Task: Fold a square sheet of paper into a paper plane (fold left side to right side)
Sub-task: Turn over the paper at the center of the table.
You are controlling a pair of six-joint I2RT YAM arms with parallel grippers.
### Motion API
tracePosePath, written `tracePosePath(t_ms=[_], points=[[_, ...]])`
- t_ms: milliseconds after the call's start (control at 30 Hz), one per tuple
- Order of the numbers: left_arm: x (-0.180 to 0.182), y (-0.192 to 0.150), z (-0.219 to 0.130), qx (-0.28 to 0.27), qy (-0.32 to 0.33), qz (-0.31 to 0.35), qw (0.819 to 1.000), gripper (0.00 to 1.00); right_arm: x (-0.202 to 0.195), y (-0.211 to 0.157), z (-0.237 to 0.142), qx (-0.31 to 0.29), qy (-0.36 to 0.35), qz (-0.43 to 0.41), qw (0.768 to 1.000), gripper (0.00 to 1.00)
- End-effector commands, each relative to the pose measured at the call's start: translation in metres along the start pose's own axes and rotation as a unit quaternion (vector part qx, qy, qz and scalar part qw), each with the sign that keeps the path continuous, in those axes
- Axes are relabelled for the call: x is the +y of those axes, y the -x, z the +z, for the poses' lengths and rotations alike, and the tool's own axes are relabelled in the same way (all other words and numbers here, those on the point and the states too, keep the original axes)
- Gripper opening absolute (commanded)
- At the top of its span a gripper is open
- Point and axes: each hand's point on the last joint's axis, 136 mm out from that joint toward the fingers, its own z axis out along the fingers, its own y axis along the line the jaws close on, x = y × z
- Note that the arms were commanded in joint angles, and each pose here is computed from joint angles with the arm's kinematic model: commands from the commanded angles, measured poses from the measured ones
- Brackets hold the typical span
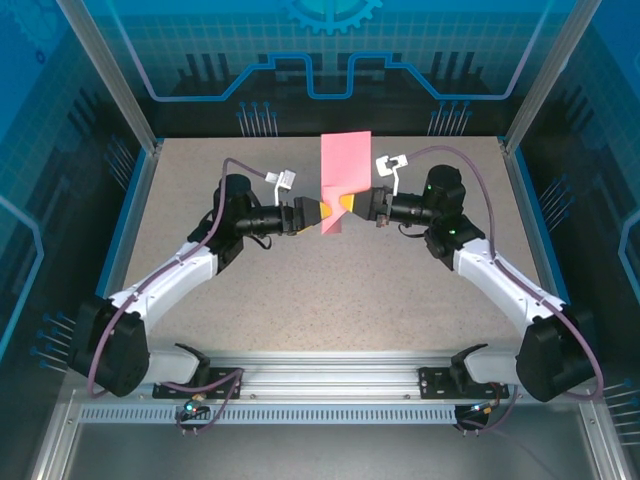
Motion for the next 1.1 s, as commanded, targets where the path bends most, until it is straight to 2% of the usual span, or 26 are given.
tracePosePath(t_ms=[0,100,200,400,500,700,800,900,967,1067], points=[[-0.035,0.009,0.002,0.001,-0.047,0.041,0.998,0.97,0.006,0.001,0.010,0.008,0.017,0.003,1.000,0.04],[-0.041,0.010,0.002,0.000,-0.051,0.047,0.998,0.93,0.003,-0.002,0.013,0.009,0.016,0.009,1.000,0.04],[-0.041,0.009,0.002,0.000,-0.051,0.046,0.998,0.84,0.001,-0.004,0.015,0.009,0.018,0.015,1.000,0.04],[-0.036,0.009,0.003,-0.003,-0.041,0.044,0.998,0.52,-0.004,-0.008,0.015,0.007,0.015,0.028,0.999,0.06],[-0.033,0.008,0.003,-0.004,-0.036,0.041,0.999,0.40,-0.005,-0.010,0.013,0.007,0.012,0.032,0.999,0.08],[-0.024,0.005,0.001,-0.006,-0.016,0.034,0.999,0.17,-0.015,-0.015,0.003,0.004,-0.017,0.041,0.999,0.21],[-0.012,-0.001,-0.001,-0.001,0.018,0.029,0.999,0.10,-0.028,-0.024,-0.011,0.013,-0.067,0.045,0.997,0.30],[0.011,-0.010,-0.005,0.016,0.090,0.028,0.995,0.07,-0.051,-0.033,-0.036,0.017,-0.154,0.052,0.987,0.38],[0.028,-0.021,-0.008,0.039,0.152,0.037,0.987,0.05,-0.072,-0.044,-0.059,0.024,-0.230,0.065,0.971,0.44],[0.055,-0.041,-0.012,0.087,0.255,0.057,0.961,0.01,-0.101,-0.062,-0.101,0.036,-0.349,0.085,0.933,0.50]])
